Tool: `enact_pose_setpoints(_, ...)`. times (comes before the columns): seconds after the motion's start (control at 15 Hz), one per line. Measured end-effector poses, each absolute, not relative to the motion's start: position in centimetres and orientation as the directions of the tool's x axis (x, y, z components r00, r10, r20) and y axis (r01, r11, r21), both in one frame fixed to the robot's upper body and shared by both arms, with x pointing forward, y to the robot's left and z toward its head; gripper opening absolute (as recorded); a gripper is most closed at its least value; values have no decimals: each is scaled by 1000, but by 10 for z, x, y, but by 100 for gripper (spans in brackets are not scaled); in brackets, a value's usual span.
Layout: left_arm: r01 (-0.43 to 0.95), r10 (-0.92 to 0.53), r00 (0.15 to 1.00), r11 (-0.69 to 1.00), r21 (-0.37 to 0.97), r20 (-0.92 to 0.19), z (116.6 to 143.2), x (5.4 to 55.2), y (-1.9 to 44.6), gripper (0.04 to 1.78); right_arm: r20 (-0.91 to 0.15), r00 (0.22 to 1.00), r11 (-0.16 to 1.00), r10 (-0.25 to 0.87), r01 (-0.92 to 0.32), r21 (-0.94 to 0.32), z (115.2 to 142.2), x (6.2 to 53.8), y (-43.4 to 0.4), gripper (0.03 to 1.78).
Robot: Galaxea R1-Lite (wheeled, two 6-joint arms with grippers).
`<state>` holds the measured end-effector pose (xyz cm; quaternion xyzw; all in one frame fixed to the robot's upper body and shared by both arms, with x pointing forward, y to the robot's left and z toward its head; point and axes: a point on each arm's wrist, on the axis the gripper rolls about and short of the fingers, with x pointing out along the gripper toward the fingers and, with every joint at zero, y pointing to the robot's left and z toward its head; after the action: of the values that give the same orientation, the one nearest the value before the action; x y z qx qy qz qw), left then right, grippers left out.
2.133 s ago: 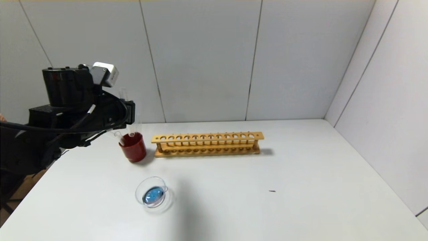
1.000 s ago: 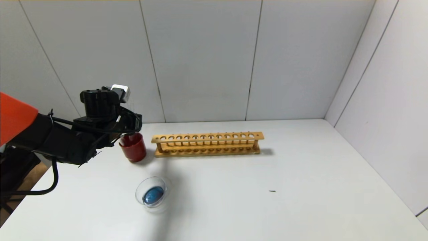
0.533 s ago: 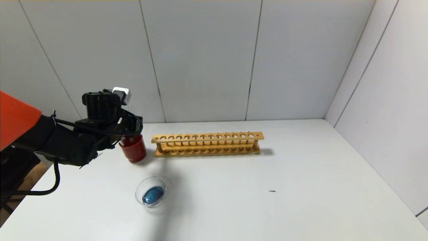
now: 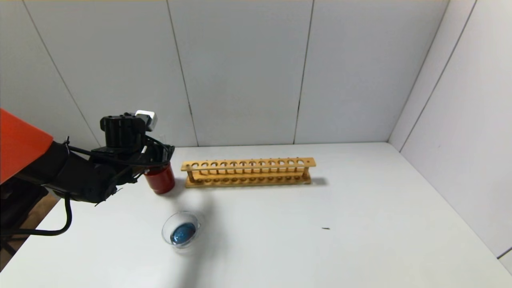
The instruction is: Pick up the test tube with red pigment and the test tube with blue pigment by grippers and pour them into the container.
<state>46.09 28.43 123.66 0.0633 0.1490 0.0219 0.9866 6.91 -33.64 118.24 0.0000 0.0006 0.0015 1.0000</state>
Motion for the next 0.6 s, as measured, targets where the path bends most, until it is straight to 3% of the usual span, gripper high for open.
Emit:
enact_pose_setpoints(0.13, -24, 61, 956, 991, 132, -288, 1238, 460, 284, 157, -1, 1000, 1000, 3, -3, 0, 1182, 69, -336, 175)
enact_pose_setpoints(0.27, -24, 58, 963, 991, 132, -264, 1246, 460, 284, 171, -1, 1000, 1000, 3, -3, 0, 1182, 69, -336, 175)
enact_pose_setpoints(0.6, -31, 52, 985, 991, 127, -165, 1296, 456, 282, 175, -1, 1000, 1000, 3, -3, 0, 1182, 69, -336, 175)
